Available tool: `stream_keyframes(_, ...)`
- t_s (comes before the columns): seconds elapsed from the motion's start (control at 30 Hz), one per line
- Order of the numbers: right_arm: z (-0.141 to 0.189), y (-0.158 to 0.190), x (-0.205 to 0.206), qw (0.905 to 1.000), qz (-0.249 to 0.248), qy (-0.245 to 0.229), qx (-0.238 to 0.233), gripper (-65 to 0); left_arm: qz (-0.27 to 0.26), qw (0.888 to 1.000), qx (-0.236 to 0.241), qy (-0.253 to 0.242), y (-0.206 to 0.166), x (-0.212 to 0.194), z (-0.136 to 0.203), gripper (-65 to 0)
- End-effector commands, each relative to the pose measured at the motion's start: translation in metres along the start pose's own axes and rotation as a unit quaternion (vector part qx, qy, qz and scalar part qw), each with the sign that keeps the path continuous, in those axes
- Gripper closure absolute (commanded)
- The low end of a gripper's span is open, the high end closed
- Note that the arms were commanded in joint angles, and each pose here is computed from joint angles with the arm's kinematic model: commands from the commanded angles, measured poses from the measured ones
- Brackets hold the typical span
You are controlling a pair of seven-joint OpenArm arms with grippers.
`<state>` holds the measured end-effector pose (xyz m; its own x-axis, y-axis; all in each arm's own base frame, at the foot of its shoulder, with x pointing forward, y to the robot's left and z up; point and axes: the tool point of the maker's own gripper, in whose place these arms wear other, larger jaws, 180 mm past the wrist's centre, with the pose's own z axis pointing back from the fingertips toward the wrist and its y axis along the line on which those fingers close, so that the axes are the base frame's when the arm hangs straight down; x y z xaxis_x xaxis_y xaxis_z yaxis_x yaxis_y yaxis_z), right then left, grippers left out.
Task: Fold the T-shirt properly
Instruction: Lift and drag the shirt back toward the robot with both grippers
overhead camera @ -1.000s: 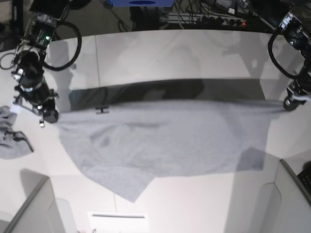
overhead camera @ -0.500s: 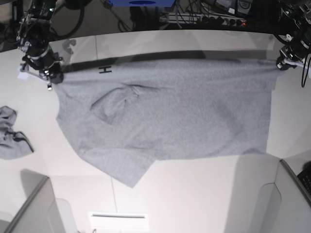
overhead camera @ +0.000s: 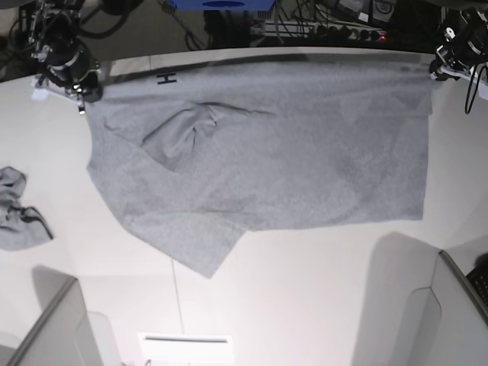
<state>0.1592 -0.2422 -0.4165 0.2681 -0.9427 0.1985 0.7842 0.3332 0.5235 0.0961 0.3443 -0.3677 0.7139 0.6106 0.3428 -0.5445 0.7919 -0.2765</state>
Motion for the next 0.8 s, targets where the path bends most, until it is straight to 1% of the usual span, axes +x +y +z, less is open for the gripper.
stream_keyframes(0.0, 0.005, 0.002, 0.01, 0.9998, 0.012, -0.016, 0.005, 0.0, -0.011, 1.0, 0.007, -0.011, 0.003, 0.006, 0.006, 0.0)
stream_keyframes(0.27, 0.007, -0.005, 0.007, 0.9998, 0.012, -0.012, -0.004, 0.0, -0.006, 1.0, 0.02, 0.012, 0.014, -0.012, 0.009, 0.0)
stream_keyframes(0.5, 0.007, -0.005, 0.004, 0.9999, 0.012, -0.01, -0.003, 0.0, -0.005, 1.0, 0.018, 0.01, 0.013, -0.011, 0.008, 0.0)
stream_keyframes(0.77, 0.011, -0.02, -0.001, 0.9998, 0.009, -0.004, -0.02, 0.0, -0.005, 1.0, 0.017, 0.008, 0.012, -0.01, 0.008, 0.0)
